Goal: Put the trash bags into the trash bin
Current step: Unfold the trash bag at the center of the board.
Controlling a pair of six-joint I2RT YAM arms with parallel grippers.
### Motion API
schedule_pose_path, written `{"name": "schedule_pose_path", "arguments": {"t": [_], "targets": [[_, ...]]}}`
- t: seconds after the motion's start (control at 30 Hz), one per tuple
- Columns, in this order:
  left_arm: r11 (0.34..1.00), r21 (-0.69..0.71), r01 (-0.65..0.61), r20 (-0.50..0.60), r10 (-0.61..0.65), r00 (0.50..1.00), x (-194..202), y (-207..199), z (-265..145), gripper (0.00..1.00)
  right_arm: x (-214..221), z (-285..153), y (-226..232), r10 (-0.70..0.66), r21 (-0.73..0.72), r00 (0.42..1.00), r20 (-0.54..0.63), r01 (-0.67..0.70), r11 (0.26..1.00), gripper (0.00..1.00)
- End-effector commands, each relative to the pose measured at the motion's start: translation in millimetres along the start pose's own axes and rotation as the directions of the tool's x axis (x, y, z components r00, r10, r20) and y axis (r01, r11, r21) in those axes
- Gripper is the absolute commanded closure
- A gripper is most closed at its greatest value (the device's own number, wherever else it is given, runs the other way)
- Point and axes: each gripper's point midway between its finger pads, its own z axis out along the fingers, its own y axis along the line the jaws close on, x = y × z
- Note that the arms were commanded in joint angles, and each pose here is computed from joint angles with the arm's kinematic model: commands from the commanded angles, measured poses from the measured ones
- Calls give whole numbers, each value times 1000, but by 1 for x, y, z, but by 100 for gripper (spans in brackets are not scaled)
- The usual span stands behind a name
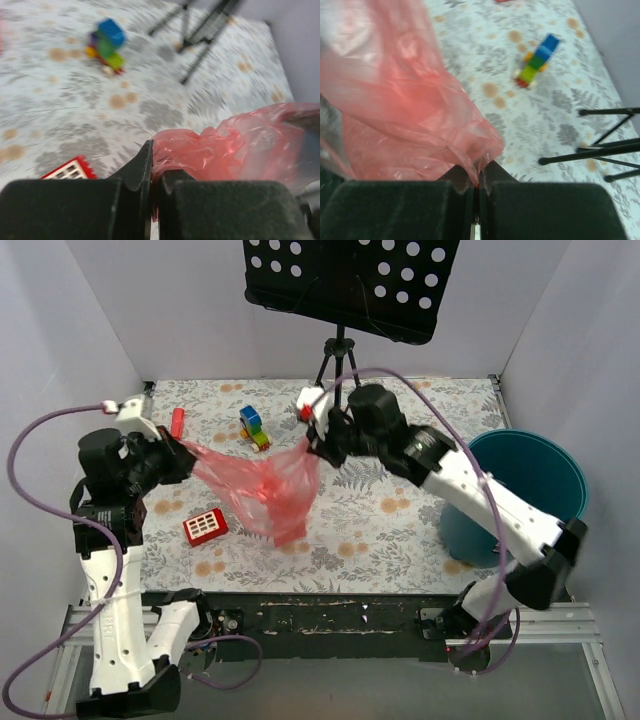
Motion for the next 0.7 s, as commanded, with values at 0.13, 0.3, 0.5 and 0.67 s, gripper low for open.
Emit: {"name": "schedule_pose_path", "arguments": {"t": [0.13,0.3,0.5,0.67], "targets": [[817,-529,231,44,-245,969,35,113,-30,100,7,97,-79,170,48,975,-145,-164,985,99],[783,-527,331,-45,-414,909,31,150,3,100,26,169,-128,135,82,975,-178,-122,989,99],[967,-235,93,400,9,917,-249,69,-44,100,-240,40,-206,-500,625,689,525,87,776,99],[872,-344,-349,776,473,417,-356,-57,-156,100,-370,-113,-119,-911,907,64,408,88,412,99]]}}
